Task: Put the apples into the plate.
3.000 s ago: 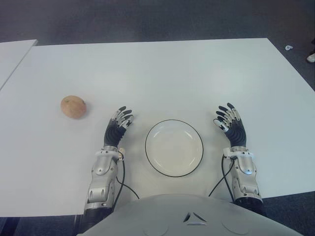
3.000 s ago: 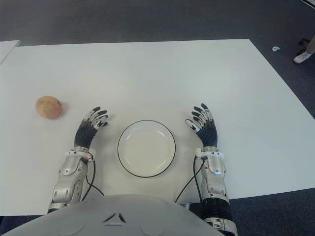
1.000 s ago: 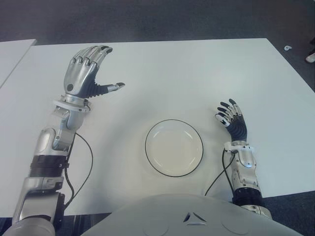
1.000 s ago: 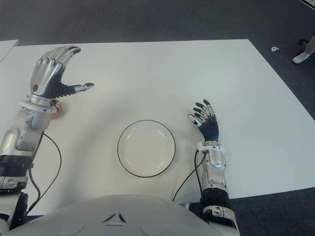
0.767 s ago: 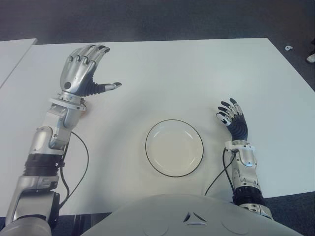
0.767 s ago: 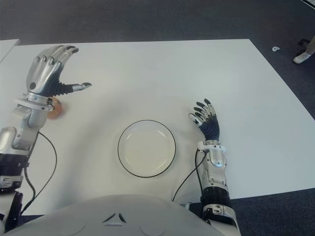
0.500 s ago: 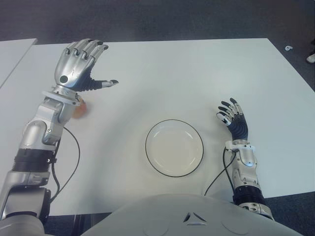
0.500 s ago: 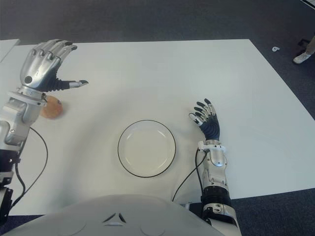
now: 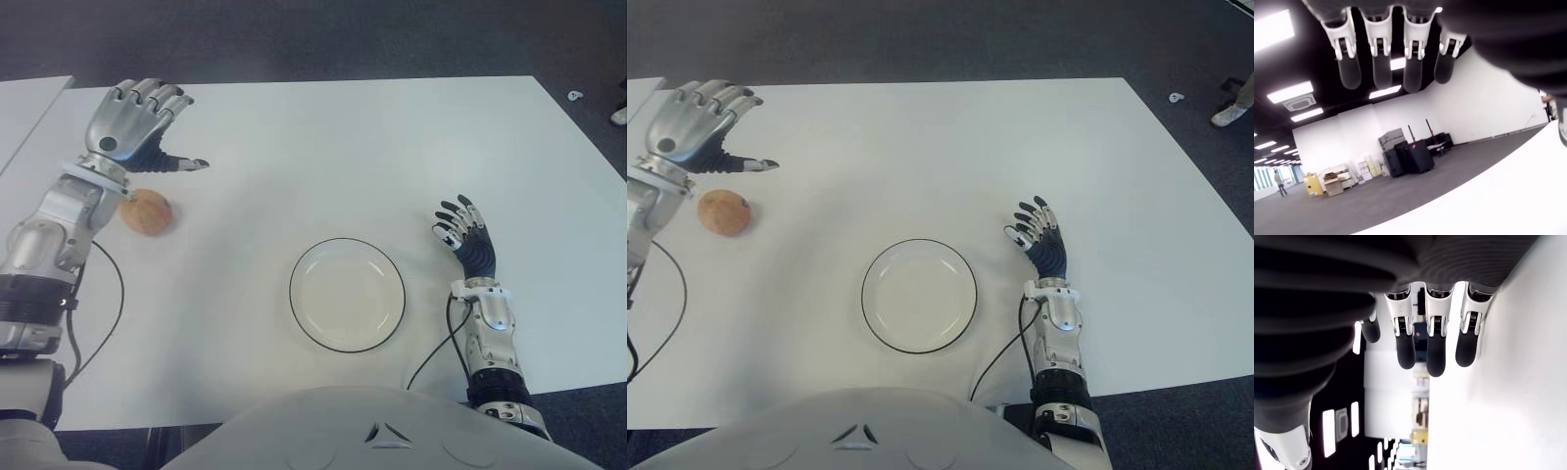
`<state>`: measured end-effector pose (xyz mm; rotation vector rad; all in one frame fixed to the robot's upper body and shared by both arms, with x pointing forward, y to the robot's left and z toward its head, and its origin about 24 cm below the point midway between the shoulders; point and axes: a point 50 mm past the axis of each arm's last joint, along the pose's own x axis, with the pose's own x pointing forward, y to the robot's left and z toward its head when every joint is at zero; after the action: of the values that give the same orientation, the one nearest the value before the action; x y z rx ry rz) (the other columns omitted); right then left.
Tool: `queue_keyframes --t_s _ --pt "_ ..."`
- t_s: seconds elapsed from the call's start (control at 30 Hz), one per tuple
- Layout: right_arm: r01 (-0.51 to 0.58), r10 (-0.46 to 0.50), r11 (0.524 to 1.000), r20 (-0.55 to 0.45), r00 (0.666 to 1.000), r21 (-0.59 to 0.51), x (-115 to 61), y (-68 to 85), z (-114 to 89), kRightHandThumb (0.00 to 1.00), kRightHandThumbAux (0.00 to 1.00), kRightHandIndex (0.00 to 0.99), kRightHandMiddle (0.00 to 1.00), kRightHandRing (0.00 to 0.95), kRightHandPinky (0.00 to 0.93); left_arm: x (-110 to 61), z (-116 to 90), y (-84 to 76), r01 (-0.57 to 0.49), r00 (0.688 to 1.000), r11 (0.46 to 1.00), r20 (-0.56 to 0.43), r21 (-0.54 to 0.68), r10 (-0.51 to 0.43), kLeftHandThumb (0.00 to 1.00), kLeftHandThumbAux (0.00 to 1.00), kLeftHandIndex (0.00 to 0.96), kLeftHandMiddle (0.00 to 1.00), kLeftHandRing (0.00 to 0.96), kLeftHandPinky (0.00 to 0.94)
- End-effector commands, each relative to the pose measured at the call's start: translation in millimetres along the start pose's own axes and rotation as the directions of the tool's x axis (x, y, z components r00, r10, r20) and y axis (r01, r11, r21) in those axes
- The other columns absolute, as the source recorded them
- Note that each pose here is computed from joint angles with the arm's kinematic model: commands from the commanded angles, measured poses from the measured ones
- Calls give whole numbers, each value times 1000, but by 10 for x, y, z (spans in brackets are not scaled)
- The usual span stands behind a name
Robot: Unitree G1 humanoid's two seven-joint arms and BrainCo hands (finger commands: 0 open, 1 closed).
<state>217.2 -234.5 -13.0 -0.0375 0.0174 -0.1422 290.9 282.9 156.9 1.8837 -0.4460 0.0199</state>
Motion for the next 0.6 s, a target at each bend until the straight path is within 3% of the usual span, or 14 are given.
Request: queue_keyframes --t_s 0.03,0.33,0.6 --pt "28 -24 999 -160 987 21 -235 -37 -306 518 685 93 229 249 263 -168 -176 -98 73 997 997 -27 -15 -74 321 333 187 200 188 227" --pt "48 -43 998 -163 986 27 -286 -82 -317 553 697 97 240 253 263 -431 -358 -239 149 979 982 -122 -113 -163 337 346 157 177 170 193" --pt "49 -41 998 -159 986 49 -294 -113 -311 582 696 99 238 257 273 -586 -327 -421 205 961 967 -157 -152 -228 340 366 155 168 162 182"
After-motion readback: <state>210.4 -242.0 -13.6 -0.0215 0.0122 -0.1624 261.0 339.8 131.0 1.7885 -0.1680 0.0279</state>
